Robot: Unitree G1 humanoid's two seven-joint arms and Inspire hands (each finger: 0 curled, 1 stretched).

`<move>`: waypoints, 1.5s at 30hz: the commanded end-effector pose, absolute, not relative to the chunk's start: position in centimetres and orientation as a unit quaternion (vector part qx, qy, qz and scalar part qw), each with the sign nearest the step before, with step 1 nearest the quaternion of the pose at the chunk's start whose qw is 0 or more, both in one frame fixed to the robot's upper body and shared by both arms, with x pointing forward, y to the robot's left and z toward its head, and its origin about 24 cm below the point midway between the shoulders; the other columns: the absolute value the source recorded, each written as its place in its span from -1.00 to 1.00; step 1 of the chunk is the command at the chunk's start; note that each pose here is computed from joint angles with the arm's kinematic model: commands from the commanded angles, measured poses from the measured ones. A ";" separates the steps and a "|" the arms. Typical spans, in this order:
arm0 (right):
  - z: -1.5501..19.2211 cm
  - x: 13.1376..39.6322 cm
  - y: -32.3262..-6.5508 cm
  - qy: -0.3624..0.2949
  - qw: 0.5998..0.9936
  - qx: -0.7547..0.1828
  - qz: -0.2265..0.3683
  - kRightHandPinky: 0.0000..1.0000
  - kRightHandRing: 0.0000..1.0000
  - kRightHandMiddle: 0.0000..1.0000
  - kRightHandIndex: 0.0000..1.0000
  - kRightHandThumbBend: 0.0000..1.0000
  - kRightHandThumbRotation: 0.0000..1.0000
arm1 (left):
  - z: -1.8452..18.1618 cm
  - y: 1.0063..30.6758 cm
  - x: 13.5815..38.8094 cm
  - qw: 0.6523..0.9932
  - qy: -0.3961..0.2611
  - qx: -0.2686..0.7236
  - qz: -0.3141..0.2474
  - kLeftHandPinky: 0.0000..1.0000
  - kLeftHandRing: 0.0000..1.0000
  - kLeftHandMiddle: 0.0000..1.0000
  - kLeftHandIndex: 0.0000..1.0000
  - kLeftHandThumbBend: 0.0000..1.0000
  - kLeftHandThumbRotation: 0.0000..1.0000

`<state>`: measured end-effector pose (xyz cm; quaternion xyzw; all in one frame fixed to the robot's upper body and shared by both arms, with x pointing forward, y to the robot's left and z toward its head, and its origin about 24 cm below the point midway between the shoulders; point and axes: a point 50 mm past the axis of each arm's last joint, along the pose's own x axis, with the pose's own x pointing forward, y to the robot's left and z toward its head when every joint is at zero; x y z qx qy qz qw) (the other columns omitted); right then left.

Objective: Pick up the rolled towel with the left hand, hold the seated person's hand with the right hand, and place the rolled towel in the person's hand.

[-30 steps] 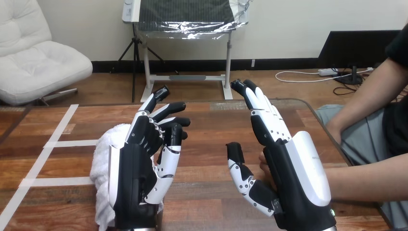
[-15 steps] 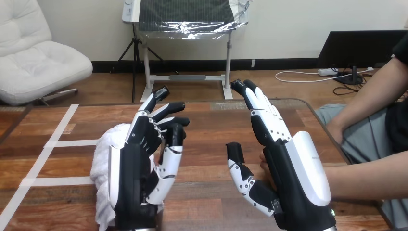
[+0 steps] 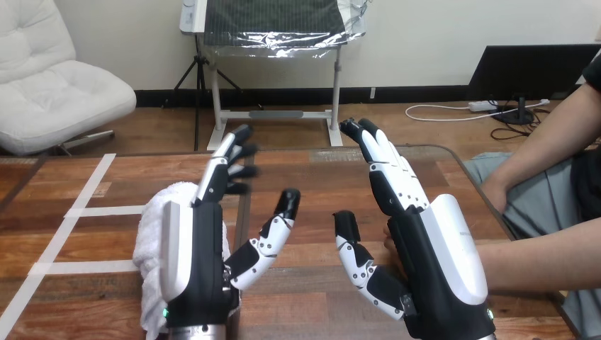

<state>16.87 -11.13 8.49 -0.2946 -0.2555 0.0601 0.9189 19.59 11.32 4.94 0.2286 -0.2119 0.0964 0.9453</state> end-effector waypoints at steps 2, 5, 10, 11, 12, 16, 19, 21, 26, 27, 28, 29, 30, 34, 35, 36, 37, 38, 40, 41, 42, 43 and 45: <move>9.9 17.5 -11.3 -0.288 0.913 -0.288 0.037 1.00 1.00 1.00 0.94 -1.00 -1.00 | 7.3 12.9 20.3 0.888 -0.232 0.337 0.208 0.46 0.64 0.70 0.75 0.40 -0.04; 9.9 17.5 -11.3 -0.286 0.913 -0.287 0.037 1.00 1.00 1.00 0.94 -1.00 -1.00 | 7.6 13.3 20.7 0.873 -0.218 0.372 0.229 0.43 0.62 0.70 0.74 0.46 0.01; 9.8 17.5 -11.3 -0.285 0.914 -0.285 0.036 1.00 1.00 1.00 0.94 -1.00 -1.00 | 8.2 13.8 21.1 0.857 -0.195 0.407 0.250 0.45 0.67 0.75 0.78 0.53 0.09; 9.8 17.5 -11.3 -0.285 0.914 -0.285 0.036 1.00 1.00 1.00 0.94 -1.00 -1.00 | 8.3 13.9 21.2 0.851 -0.194 0.416 0.254 0.46 0.68 0.76 0.79 0.53 0.10; 9.8 17.5 -11.3 -0.285 0.914 -0.286 0.036 1.00 1.00 1.00 0.94 -1.00 -1.00 | 8.3 14.0 21.3 0.848 -0.193 0.422 0.257 0.48 0.68 0.76 0.79 0.54 0.10; 9.8 17.5 -11.3 -0.286 0.914 -0.287 0.035 1.00 1.00 1.00 0.94 -1.00 -1.00 | 8.7 14.5 21.7 0.823 -0.179 0.465 0.273 0.56 0.71 0.78 0.81 0.55 0.17; 9.8 17.5 -11.3 -0.286 0.913 -0.290 0.035 1.00 1.00 1.00 0.95 -1.00 -1.00 | 8.9 14.8 22.0 0.813 -0.171 0.481 0.280 0.60 0.73 0.79 0.83 0.55 0.21; 9.8 17.6 -11.3 -0.286 0.912 -0.291 0.035 1.00 1.00 1.00 0.95 -1.00 -1.00 | 9.0 14.9 22.1 0.807 -0.167 0.490 0.284 0.62 0.74 0.80 0.84 0.56 0.23; 9.8 17.6 -11.3 -0.285 0.913 -0.289 0.035 1.00 1.00 1.00 0.95 -1.00 -1.00 | 9.3 15.3 22.6 0.798 -0.145 0.508 0.291 0.66 0.76 0.82 0.87 0.60 0.31; 9.8 17.6 -11.3 -0.285 0.913 -0.289 0.035 1.00 1.00 1.00 0.95 -1.00 -1.00 | 9.3 15.3 22.7 0.797 -0.142 0.510 0.292 0.66 0.76 0.82 0.87 0.60 0.32; 9.8 17.6 -11.3 -0.285 0.913 -0.289 0.034 1.00 1.00 1.00 0.95 -1.00 -1.00 | 9.4 15.4 22.8 0.795 -0.138 0.514 0.293 0.66 0.76 0.82 0.87 0.61 0.33; 9.8 17.6 -11.3 -0.285 0.913 -0.289 0.034 1.00 1.00 1.00 0.95 -1.00 -1.00 | 9.4 15.4 22.9 0.793 -0.136 0.516 0.293 0.66 0.76 0.82 0.88 0.61 0.34; 9.8 17.6 -11.3 -0.285 0.913 -0.289 0.034 1.00 1.00 1.00 0.95 -1.00 -1.00 | 9.5 15.4 22.9 0.792 -0.135 0.518 0.293 0.66 0.76 0.82 0.88 0.61 0.34; 9.8 17.7 -11.4 -0.284 0.913 -0.292 0.034 1.00 1.00 1.00 0.95 -1.00 -1.00 | 9.6 15.5 23.3 0.786 -0.118 0.529 0.295 0.65 0.76 0.83 0.88 0.63 0.38; 9.8 17.7 -11.4 -0.283 0.913 -0.292 0.033 1.00 1.00 1.00 0.95 -1.00 -1.00 | 9.7 15.5 23.3 0.785 -0.115 0.532 0.295 0.65 0.76 0.83 0.88 0.63 0.38; 9.8 17.7 -11.4 -0.282 0.913 -0.291 0.033 1.00 1.00 1.00 0.95 -1.00 -1.00 | 9.7 15.5 23.4 0.785 -0.112 0.533 0.295 0.65 0.76 0.83 0.88 0.64 0.38; 9.8 17.7 -11.4 -0.281 0.914 -0.291 0.033 1.00 1.00 1.00 0.95 -1.00 -1.00 | 9.7 15.6 23.5 0.783 -0.106 0.538 0.295 0.65 0.76 0.83 0.88 0.64 0.39; 9.8 17.7 -11.4 -0.279 0.914 -0.291 0.032 1.00 1.00 1.00 0.95 -1.00 -1.00 | 9.8 15.6 23.6 0.781 -0.101 0.541 0.295 0.64 0.76 0.83 0.88 0.65 0.40; 9.8 17.7 -11.4 -0.279 0.915 -0.290 0.032 1.00 1.00 1.00 0.95 -0.99 -1.00 | 9.8 15.6 23.7 0.780 -0.094 0.545 0.293 0.63 0.76 0.83 0.88 0.66 0.42; 9.8 17.7 -11.4 -0.279 0.915 -0.290 0.032 1.00 1.00 1.00 0.95 -0.99 -1.00 | 9.8 15.6 23.8 0.779 -0.092 0.546 0.292 0.62 0.75 0.83 0.87 0.67 0.43; 9.8 17.7 -11.4 -0.280 0.915 -0.290 0.033 1.00 1.00 1.00 0.95 -0.99 -1.00 | 9.8 15.6 23.8 0.779 -0.090 0.547 0.292 0.62 0.75 0.83 0.87 0.67 0.44; 9.8 17.7 -11.4 -0.278 0.915 -0.291 0.032 1.00 1.00 1.00 0.96 -0.99 -1.00 | 9.9 15.7 24.0 0.779 -0.084 0.549 0.290 0.61 0.75 0.83 0.87 0.68 0.45; 9.8 17.7 -11.4 -0.277 0.915 -0.292 0.032 1.00 1.00 1.00 0.96 -0.98 -1.00 | 9.9 15.7 24.1 0.779 -0.077 0.551 0.288 0.61 0.75 0.83 0.87 0.69 0.46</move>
